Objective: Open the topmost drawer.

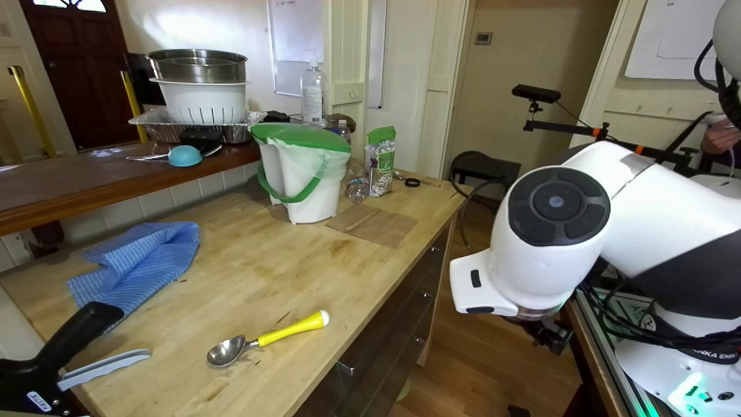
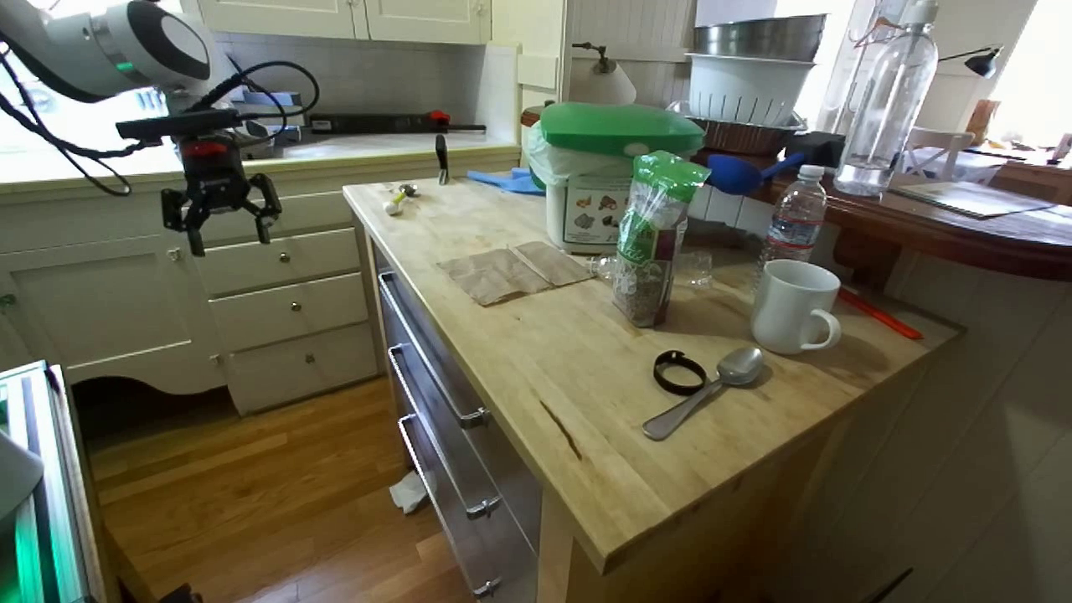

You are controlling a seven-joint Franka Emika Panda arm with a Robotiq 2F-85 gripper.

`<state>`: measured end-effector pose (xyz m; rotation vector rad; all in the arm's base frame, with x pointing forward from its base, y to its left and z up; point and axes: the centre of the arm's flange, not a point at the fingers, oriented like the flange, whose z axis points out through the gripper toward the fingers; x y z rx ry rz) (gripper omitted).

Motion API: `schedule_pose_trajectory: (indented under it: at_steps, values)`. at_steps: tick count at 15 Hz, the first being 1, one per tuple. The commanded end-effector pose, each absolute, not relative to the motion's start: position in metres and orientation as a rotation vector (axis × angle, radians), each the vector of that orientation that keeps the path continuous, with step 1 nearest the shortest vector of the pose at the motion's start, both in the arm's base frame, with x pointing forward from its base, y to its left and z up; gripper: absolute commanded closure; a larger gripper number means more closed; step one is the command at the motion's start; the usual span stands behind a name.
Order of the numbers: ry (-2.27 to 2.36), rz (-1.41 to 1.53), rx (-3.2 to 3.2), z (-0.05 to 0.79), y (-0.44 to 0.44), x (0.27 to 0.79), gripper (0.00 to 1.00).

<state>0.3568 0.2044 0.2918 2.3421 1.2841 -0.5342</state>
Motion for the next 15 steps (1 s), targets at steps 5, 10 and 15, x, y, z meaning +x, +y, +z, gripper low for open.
schedule_pose_trajectory:
  at_steps: [5, 10, 15]
  values:
    - [1.339, -0.472, 2.317, 0.281, 0.194, 0.358, 0.00]
    - [1.515, -0.334, 2.158, 0.266, 0.193, 0.350, 0.00]
    - [1.694, -0.063, 1.999, 0.233, 0.176, 0.323, 0.00]
